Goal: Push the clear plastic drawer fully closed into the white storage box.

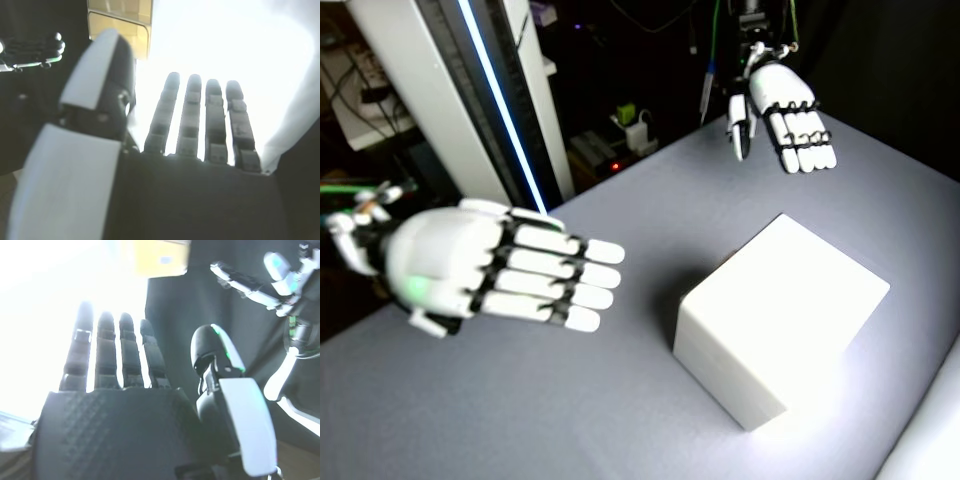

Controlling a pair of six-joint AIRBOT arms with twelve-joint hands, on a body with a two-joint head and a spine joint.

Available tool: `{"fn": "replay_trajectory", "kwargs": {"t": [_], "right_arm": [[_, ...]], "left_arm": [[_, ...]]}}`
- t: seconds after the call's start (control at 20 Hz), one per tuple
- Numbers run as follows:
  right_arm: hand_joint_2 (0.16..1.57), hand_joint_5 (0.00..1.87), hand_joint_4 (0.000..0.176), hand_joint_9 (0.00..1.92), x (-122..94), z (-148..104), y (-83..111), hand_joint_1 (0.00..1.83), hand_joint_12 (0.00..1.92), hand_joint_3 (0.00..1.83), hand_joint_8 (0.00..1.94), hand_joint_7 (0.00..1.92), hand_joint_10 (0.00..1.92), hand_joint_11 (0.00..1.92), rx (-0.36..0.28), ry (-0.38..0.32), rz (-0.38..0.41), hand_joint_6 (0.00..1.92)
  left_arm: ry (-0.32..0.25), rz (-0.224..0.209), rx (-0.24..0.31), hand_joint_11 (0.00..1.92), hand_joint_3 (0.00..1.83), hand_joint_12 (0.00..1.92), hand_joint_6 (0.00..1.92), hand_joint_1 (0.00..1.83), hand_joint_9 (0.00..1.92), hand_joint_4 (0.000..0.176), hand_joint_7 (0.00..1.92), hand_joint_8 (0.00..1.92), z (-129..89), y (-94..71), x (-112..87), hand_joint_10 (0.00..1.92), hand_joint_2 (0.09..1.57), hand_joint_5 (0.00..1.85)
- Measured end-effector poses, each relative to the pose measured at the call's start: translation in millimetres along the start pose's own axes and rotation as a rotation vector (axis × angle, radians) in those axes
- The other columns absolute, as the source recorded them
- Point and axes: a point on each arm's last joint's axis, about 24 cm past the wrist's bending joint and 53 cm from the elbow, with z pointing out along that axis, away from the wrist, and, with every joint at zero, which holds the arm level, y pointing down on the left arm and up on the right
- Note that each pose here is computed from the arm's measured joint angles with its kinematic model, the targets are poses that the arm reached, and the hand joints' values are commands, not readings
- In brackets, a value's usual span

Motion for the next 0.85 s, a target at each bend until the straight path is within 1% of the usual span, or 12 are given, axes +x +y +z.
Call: {"fn": "replay_trajectory", "kwargs": {"t": [0.05,0.1,0.15,0.2,0.35,0.4,0.5,0.55,0.65,0.7,0.75,0.85], "right_arm": [[1.43,0.0,0.006,0.0,-6,-3,-4.4,0.15,0.01,0.0,0.0,0.0,0.0,0.0,0.02,-0.013,-0.018,0.0],[1.4,0.0,0.015,0.0,-12,-7,-7.6,0.1,0.0,0.0,0.0,0.0,0.0,0.0,0.037,-0.03,-0.029,0.0],[1.35,0.0,0.058,0.0,-19,-12,-11.1,0.05,0.0,0.0,0.0,0.0,0.0,0.0,0.052,-0.046,-0.042,0.0],[1.38,0.0,0.01,0.0,-23,-15,-13.6,0.08,0.0,0.0,0.0,0.0,0.0,0.0,0.063,-0.06,-0.044,0.0],[1.41,0.0,0.0,0.0,-33,-29,-19.1,0.07,0.0,0.0,0.0,0.0,0.0,0.0,0.093,-0.092,-0.057,0.0],[1.36,0.0,0.026,0.0,-41,-34,-15.6,0.04,0.0,0.0,0.0,0.0,0.0,0.0,0.088,-0.115,-0.07,0.0],[1.33,0.0,0.054,0.0,-54,-38,-11.5,0.0,0.0,0.0,0.0,0.0,0.0,0.0,0.077,-0.157,-0.083,0.0],[1.34,0.0,0.065,0.0,-63,-39,-8.1,0.05,0.0,0.0,0.0,0.0,0.0,0.0,0.068,-0.182,-0.092,0.0],[1.35,0.0,0.075,0.0,-71,-40,-1.9,0.06,0.0,0.0,0.0,0.0,0.0,0.0,0.05,-0.203,-0.104,0.0],[1.36,0.0,0.091,0.0,-73,-41,1.8,0.09,0.0,0.0,0.0,0.0,0.0,0.0,0.037,-0.209,-0.11,0.0],[1.34,0.0,0.099,0.0,-76,-41,5.6,0.14,0.0,0.0,0.0,0.0,0.0,0.0,0.024,-0.218,-0.112,0.0],[1.33,0.0,0.1,0.0,-79,-42,10.4,0.18,0.0,0.0,0.0,0.0,0.0,0.0,0.012,-0.22,-0.122,0.0]], "left_arm": [[-0.015,0.0,0.004,0.0,0.0,0.0,0.0,0.11,0.0,0.002,0.0,0.0,0,-1.1,-3.3,0.0,1.27,0.0],[-0.027,0.0,0.01,0.0,0.0,0.0,0.0,0.08,0.0,0.026,0.0,0.0,0,-2.7,-6.4,0.0,1.26,0.0],[-0.046,-0.002,0.016,0.0,0.0,0.0,0.0,0.06,0.0,0.015,0.0,0.0,-2,-5.1,-10.3,0.0,1.26,0.0],[-0.056,-0.003,0.016,0.0,0.0,0.0,0.0,0.06,0.0,0.036,0.0,0.0,-5,-6.3,-12.5,0.0,1.26,0.0],[-0.121,0.018,0.032,0.0,0.0,0.0,0.0,0.0,0.0,0.034,0.0,0.0,-14,-12.8,-32.8,0.0,1.27,0.0],[-0.17,0.017,0.039,0.0,0.0,0.0,0.0,0.0,0.0,0.067,0.0,0.0,-15,-14.5,-44.5,0.0,1.22,0.0],[-0.195,0.019,0.055,0.0,0.0,0.0,0.0,0.0,0.0,0.074,0.0,0.0,-17,-18.4,-50.0,0.0,1.23,0.0],[-0.21,0.015,0.07,0.0,0.0,0.0,0.0,0.0,0.0,0.104,0.0,0.0,-19,-23.3,-51.8,0.0,1.23,0.0],[-0.22,0.018,0.091,0.0,0.0,0.0,0.0,0.0,0.0,0.117,0.0,0.0,-21,-28.3,-53.5,0.0,1.24,0.0],[-0.23,0.022,0.093,0.0,0.0,0.0,0.0,0.0,0.0,0.148,0.0,0.0,-22,-29.0,-55.8,0.0,1.26,0.0],[-0.239,0.024,0.089,0.0,0.01,0.0,0.0,0.0,0.0,0.161,0.0,0.0,-22,-28.2,-57.8,0.0,1.28,0.0],[-0.243,0.029,0.089,0.0,0.0,0.0,0.0,0.0,0.0,0.158,0.0,0.0,-22,-28.4,-60.3,0.0,1.27,0.0]]}}
